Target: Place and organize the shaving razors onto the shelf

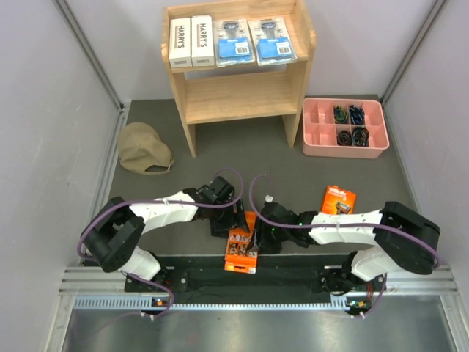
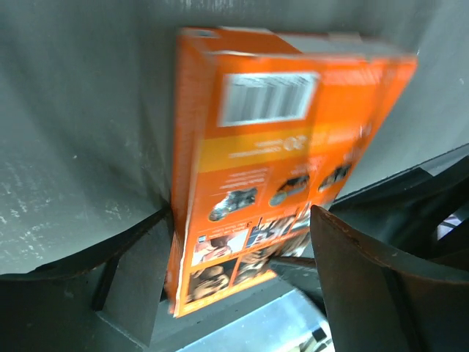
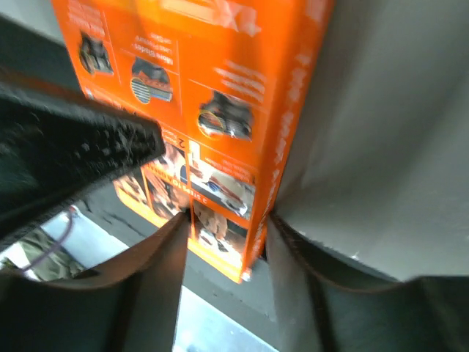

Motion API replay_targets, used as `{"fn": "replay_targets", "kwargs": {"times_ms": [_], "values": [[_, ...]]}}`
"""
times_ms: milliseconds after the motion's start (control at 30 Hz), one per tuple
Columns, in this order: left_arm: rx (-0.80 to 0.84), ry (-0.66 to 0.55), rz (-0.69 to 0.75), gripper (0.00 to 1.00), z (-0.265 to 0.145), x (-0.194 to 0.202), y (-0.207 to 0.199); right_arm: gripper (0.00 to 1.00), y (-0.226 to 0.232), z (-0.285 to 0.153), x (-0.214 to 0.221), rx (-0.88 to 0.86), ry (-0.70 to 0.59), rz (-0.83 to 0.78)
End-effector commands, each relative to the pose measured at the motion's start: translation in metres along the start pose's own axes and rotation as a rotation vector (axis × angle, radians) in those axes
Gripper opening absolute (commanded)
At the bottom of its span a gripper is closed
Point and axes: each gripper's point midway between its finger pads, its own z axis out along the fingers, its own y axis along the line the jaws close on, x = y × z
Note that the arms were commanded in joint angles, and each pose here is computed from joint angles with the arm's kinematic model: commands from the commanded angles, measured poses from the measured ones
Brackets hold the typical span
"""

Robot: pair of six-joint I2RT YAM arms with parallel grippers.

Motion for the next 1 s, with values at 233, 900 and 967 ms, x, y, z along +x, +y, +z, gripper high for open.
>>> {"fn": "replay_targets", "kwargs": {"times_ms": [233, 900, 967], "values": [[0.067, 0.069, -0.006, 0.78, -0.003, 0.059, -0.007, 0.41, 0.036, 0.001, 0.026, -0.043, 0.020, -0.073], [-0.028, 0.060, -0.052, 0.88, -0.014, 0.110, 0.027, 0.45, 0.026, -0.024, 0.063, 0.018, 0.115, -0.107], [0.008, 0.027, -0.054, 0.88, -0.010, 0.106, 0.028, 0.47, 0.024, -0.022, 0.063, 0.013, 0.110, -0.101]]}}
